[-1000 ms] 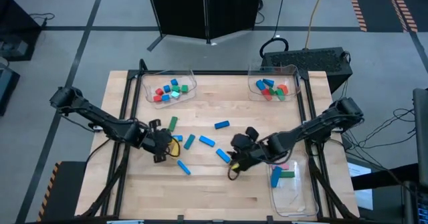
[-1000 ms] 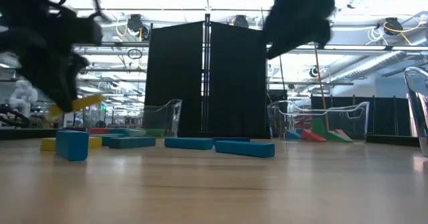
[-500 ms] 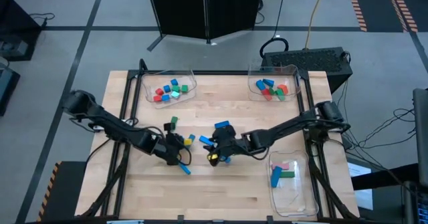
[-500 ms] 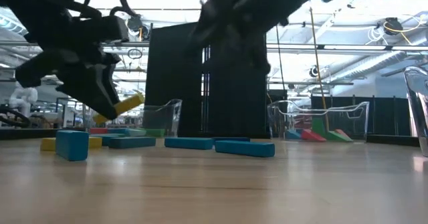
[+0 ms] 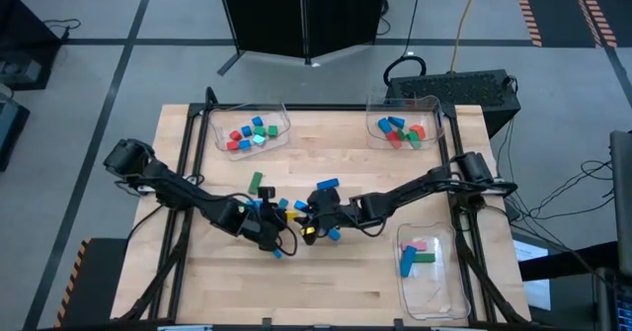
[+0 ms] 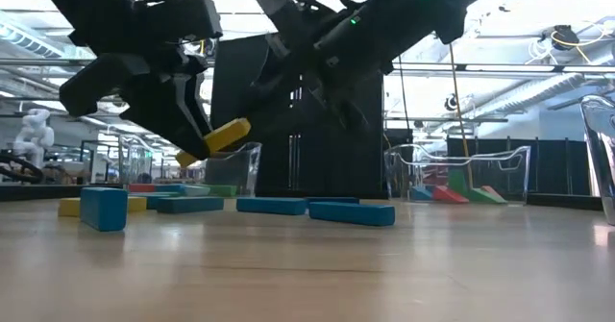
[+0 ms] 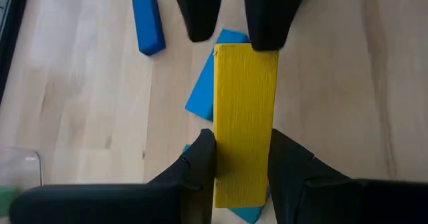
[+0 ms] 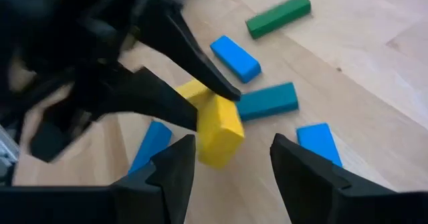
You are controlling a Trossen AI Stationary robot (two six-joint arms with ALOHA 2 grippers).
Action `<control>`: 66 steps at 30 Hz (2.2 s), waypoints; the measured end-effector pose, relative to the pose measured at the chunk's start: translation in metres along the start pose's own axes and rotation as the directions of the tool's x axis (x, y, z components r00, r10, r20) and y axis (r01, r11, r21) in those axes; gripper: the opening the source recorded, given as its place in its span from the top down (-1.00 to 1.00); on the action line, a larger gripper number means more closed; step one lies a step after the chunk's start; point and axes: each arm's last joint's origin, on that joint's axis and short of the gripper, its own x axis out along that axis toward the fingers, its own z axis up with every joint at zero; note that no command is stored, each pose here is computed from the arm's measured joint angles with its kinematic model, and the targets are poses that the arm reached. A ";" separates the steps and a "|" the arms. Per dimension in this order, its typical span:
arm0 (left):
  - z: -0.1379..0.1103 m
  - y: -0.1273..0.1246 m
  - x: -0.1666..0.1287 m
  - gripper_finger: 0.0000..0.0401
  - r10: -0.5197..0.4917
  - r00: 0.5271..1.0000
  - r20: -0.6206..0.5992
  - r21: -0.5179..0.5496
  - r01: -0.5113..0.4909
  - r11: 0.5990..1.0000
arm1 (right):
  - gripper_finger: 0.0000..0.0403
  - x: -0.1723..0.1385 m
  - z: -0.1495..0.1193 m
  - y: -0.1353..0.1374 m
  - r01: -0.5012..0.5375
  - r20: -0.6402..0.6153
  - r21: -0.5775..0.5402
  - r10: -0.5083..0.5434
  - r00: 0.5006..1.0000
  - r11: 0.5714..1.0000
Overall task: Sort blocks by size
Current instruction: Put the yellow rectangular block into the bottom right transparent bin
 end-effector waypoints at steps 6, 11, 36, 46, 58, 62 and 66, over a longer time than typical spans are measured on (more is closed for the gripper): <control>0.002 0.000 -0.001 0.56 0.004 1.000 0.006 -0.002 -0.004 1.000 | 0.07 0.000 0.003 0.003 -0.040 0.024 0.003 0.040 0.999 0.999; 0.006 0.000 -0.001 0.56 0.021 0.999 0.050 -0.002 -0.021 1.000 | 0.07 0.003 0.003 0.001 -0.035 0.022 0.040 0.034 0.999 0.999; 0.010 0.000 -0.001 0.32 0.048 0.995 0.091 0.001 -0.049 0.999 | 0.65 0.005 0.005 -0.003 -0.022 0.012 -0.018 0.022 1.000 1.000; 0.001 0.001 -0.001 0.02 0.055 0.998 0.014 -0.038 -0.055 0.998 | 0.77 -0.015 0.010 -0.007 0.054 -0.071 -0.133 -0.064 0.995 0.990; -0.019 0.011 -0.007 0.01 0.198 0.968 -0.153 -0.174 -0.223 0.959 | 0.75 -0.113 0.023 0.012 0.107 -0.172 -0.258 -0.155 0.973 0.960; -0.022 0.019 -0.013 0.01 0.212 0.960 -0.183 -0.236 -0.252 0.938 | 0.75 -0.154 0.024 0.017 0.115 -0.173 -0.259 -0.163 0.971 0.959; -0.023 0.025 -0.021 0.01 0.213 0.960 -0.183 -0.256 -0.256 0.932 | 0.75 -0.190 0.019 0.021 0.098 -0.199 -0.253 -0.151 0.968 0.962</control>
